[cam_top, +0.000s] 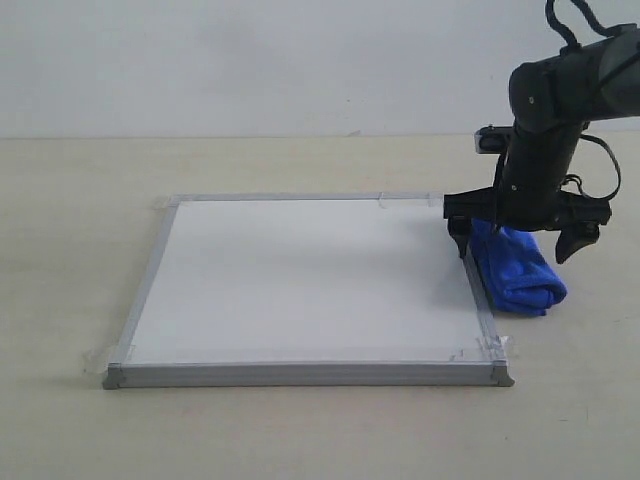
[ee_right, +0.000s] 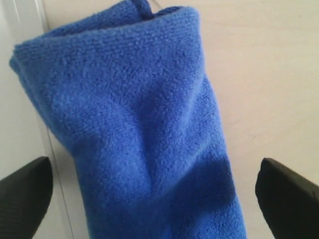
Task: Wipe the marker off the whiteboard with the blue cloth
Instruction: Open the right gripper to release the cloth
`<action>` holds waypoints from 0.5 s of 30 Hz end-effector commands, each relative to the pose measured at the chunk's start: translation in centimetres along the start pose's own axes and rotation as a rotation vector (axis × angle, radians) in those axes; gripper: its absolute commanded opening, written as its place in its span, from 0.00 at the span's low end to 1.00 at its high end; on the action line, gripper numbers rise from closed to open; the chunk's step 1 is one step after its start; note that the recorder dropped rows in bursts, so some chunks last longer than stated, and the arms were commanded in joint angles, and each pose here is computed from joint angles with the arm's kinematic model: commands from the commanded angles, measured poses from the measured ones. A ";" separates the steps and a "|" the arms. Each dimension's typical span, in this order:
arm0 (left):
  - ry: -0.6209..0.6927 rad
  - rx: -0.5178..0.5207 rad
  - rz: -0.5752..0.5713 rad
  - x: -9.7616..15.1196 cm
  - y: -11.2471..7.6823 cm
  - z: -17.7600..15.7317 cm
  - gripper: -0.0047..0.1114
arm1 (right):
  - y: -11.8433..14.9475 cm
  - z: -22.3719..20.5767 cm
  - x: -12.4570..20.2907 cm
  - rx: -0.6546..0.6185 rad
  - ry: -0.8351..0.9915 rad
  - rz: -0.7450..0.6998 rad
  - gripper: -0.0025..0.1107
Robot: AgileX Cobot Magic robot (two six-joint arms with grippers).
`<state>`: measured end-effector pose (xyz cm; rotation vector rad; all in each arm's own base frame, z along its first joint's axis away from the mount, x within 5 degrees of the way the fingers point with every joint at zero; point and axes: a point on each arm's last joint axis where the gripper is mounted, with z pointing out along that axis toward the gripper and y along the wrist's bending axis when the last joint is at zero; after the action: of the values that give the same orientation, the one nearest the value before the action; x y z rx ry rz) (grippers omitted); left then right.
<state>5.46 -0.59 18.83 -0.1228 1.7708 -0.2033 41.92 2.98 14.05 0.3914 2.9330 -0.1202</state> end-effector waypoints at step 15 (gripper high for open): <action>-0.001 -0.004 0.003 0.1 0.0 0.0 0.08 | -2.1 -10.3 -0.2 0.001 -0.214 -0.188 0.87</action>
<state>5.46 -0.59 18.83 -0.1228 1.7708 -0.2033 40.37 2.60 22.47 0.1140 2.7926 -0.1423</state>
